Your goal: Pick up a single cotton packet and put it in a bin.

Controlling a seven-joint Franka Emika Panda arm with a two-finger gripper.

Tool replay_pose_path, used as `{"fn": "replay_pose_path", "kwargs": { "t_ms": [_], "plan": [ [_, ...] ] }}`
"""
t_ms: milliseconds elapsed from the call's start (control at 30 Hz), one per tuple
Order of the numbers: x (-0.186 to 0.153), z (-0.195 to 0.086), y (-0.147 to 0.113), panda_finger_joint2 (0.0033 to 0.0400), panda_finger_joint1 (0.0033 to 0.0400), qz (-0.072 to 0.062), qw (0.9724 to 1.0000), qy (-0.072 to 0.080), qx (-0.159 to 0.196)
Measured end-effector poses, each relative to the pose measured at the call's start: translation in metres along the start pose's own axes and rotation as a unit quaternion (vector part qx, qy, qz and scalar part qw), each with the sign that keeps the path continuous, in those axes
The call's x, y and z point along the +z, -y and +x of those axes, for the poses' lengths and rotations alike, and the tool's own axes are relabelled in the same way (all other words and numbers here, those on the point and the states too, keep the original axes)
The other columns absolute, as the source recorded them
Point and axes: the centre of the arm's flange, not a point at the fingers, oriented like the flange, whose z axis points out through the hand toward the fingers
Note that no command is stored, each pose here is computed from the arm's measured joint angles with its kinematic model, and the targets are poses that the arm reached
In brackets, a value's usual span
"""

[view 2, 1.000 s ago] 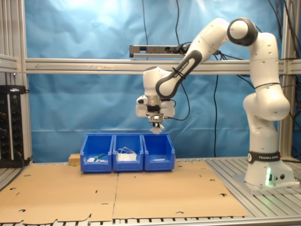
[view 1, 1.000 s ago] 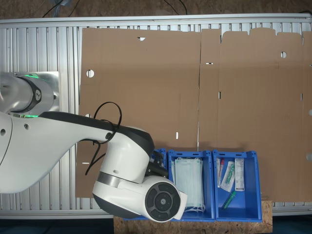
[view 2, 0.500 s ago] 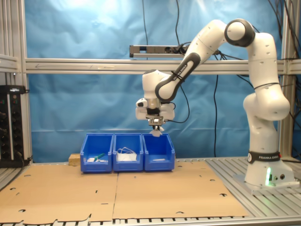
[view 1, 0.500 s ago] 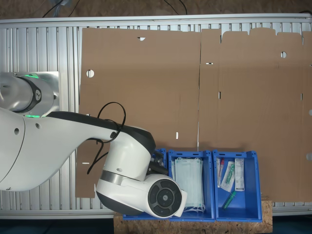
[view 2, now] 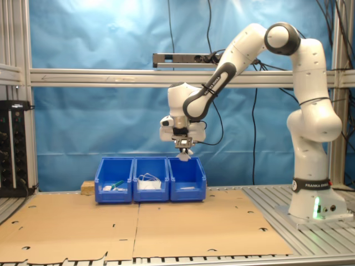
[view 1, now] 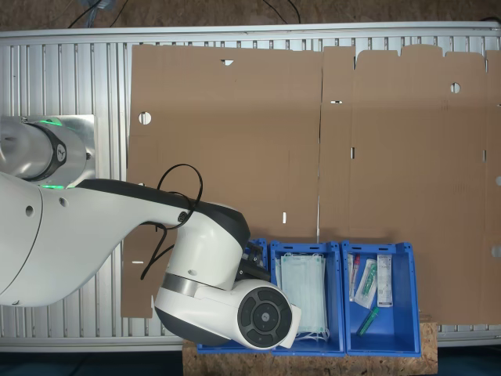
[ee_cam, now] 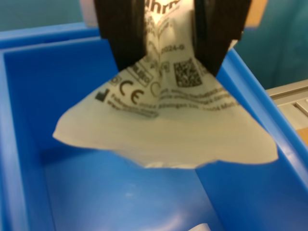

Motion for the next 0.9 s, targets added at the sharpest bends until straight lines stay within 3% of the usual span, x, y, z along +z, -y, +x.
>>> {"fn": "replay_pose_path", "kwargs": {
  "t_ms": [833, 867, 900],
  "plan": [
    [-0.0004, 0.0004, -0.0003, 0.0068, 0.0068, -0.002, 1.0, -0.002, 0.0],
    [-0.0004, 0.0004, -0.0003, 0.0113, 0.0113, -0.002, 1.0, -0.002, 0.0],
    [-0.0004, 0.0004, -0.0003, 0.0113, 0.0113, -0.002, 1.0, -0.002, 0.0]
  ]
}}
